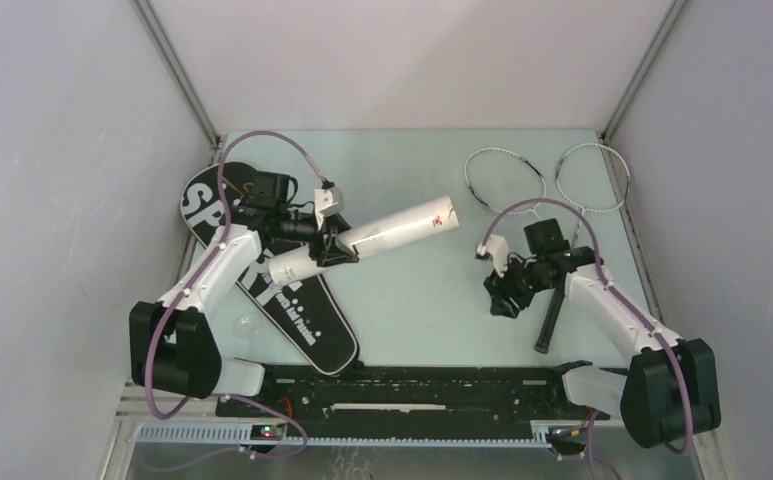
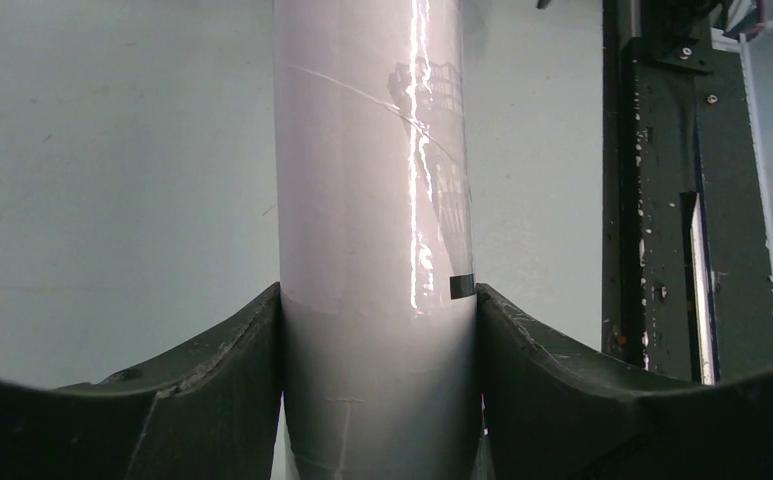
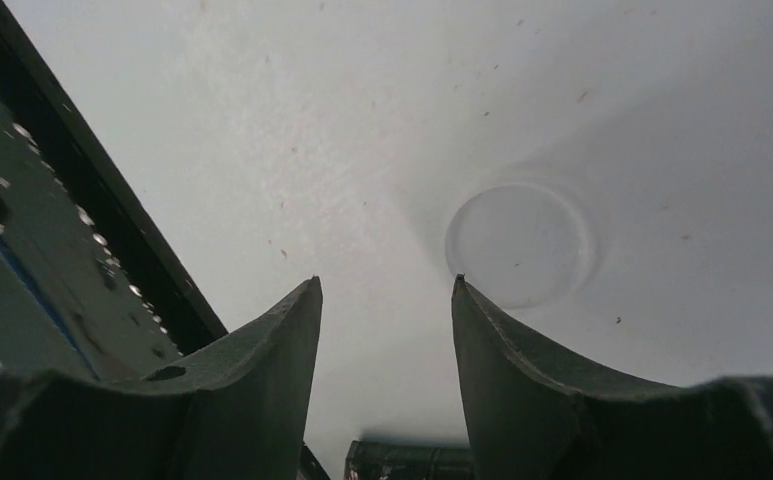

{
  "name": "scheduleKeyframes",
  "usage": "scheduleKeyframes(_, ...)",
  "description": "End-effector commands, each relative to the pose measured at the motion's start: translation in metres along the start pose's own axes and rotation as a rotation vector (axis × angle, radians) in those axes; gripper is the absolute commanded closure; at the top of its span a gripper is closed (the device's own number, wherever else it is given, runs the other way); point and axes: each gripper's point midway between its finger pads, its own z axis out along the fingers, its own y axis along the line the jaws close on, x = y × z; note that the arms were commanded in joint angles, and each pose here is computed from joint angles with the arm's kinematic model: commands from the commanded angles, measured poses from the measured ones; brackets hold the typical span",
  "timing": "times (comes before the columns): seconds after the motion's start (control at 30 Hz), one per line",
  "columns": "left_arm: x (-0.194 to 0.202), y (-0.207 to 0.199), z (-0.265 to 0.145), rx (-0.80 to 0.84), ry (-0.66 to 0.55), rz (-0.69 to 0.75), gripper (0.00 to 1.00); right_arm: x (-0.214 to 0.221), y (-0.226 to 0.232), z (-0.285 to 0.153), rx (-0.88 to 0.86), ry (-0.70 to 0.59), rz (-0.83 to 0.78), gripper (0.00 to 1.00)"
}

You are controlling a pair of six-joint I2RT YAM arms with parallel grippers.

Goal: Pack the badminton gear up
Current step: Pick up the lid from the center of the board.

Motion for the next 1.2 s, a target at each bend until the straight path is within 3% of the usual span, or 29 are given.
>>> scheduleKeyframes(0.0,-0.034,0.008,-0.021,-0.071,-0.059,0.059,0.63,0.011,-0.016,0.012,0.112,0.099,-0.14,0.41)
scheduleKeyframes(0.37,-0.042,0.015,-0.037,-0.118,-0.083,0.065,0.63,0.023,-0.024,0.039,0.134,0.233,-0.212,0.47)
scheduleKeyframes(0.83,-0.04,0.013,-0.037,-0.112,-0.085,0.068,0.63,0.036,-0.019,0.052,0.069,0.298,-0.229,0.61)
scheduleKeyframes(0.93,-0.04,0.012,-0.036,-0.105,-0.089,0.067,0.63,0.036,-0.019,0.052,0.069,0.3,-0.229,0.71)
scheduleKeyframes(1.0,-0.037,0.01,-0.035,-0.093,-0.092,0.076,0.63,0.029,-0.021,0.049,0.079,0.276,-0.221,0.83)
scheduleKeyframes(1.07,-0.035,0.003,-0.033,-0.062,-0.103,0.102,0.63,0.009,-0.023,0.039,0.081,0.198,-0.192,0.97)
scheduleKeyframes(1.17,-0.03,-0.006,-0.03,-0.019,-0.111,0.137,0.62,-0.037,-0.017,0.009,0.043,0.014,-0.125,1.0)
